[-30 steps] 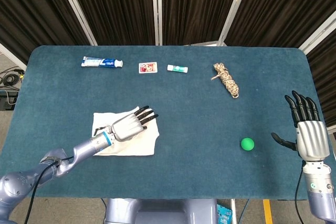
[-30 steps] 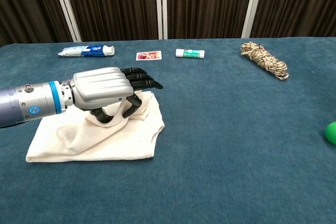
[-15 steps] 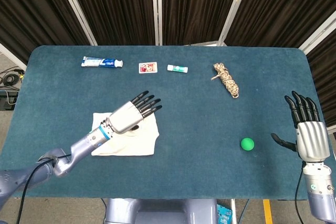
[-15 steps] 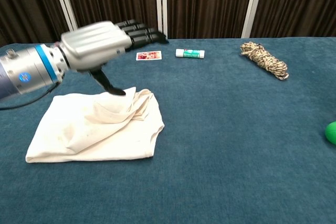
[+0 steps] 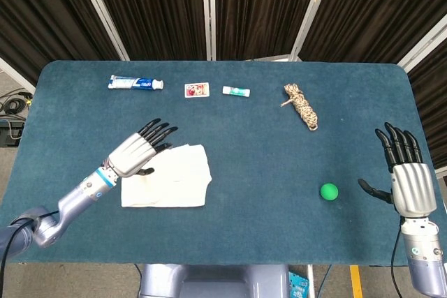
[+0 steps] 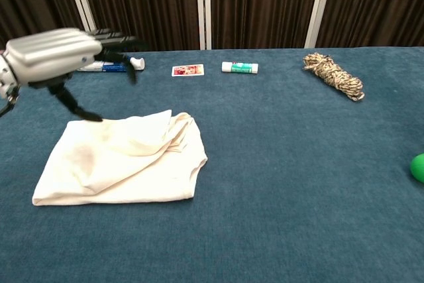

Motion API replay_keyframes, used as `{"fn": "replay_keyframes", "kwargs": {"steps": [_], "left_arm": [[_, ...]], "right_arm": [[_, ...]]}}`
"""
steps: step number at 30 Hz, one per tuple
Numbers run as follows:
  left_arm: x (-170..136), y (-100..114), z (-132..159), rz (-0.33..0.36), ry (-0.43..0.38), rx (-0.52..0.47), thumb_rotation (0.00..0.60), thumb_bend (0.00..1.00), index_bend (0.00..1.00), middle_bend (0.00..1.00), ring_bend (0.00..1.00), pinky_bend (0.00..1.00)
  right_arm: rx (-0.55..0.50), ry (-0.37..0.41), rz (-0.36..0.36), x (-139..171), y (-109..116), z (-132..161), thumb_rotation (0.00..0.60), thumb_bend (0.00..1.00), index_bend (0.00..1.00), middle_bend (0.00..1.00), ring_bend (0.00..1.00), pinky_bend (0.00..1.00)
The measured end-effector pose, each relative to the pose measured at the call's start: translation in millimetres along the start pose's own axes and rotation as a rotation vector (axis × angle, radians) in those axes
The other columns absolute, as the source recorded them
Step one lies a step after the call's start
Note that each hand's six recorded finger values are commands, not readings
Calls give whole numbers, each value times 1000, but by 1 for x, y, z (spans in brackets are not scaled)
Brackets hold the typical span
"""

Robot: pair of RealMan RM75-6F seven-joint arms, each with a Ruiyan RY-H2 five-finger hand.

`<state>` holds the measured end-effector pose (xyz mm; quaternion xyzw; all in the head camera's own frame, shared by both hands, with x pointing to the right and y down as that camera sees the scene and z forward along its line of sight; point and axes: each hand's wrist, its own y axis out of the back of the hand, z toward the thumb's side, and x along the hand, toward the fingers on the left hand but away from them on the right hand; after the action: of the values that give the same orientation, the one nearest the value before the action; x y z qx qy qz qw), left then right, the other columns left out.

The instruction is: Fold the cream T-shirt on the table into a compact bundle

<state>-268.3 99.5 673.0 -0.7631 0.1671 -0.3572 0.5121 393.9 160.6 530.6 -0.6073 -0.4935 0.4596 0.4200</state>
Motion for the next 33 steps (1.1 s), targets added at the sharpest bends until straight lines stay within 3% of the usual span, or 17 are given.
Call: {"fn": "replay_keyframes", "kwargs": {"steps": [3,14,33], "left_arm": [[-5,-15,-1,-36,17,-26,600,87,486,0,0,0],[-7,-44,-5,-69,15,-11,600,145,535,0,0,0],[-3,-60,-13,-37,-2,45,600,145,506,0,0,0]], "right_arm": [[2,0,-1,0,0,0,600,0,36,0,0,0],[5,-5,2,-1,-1,-1,600,0,36,0,0,0],[7,-6,1,0,-1,-1,600,0,36,0,0,0]]}}
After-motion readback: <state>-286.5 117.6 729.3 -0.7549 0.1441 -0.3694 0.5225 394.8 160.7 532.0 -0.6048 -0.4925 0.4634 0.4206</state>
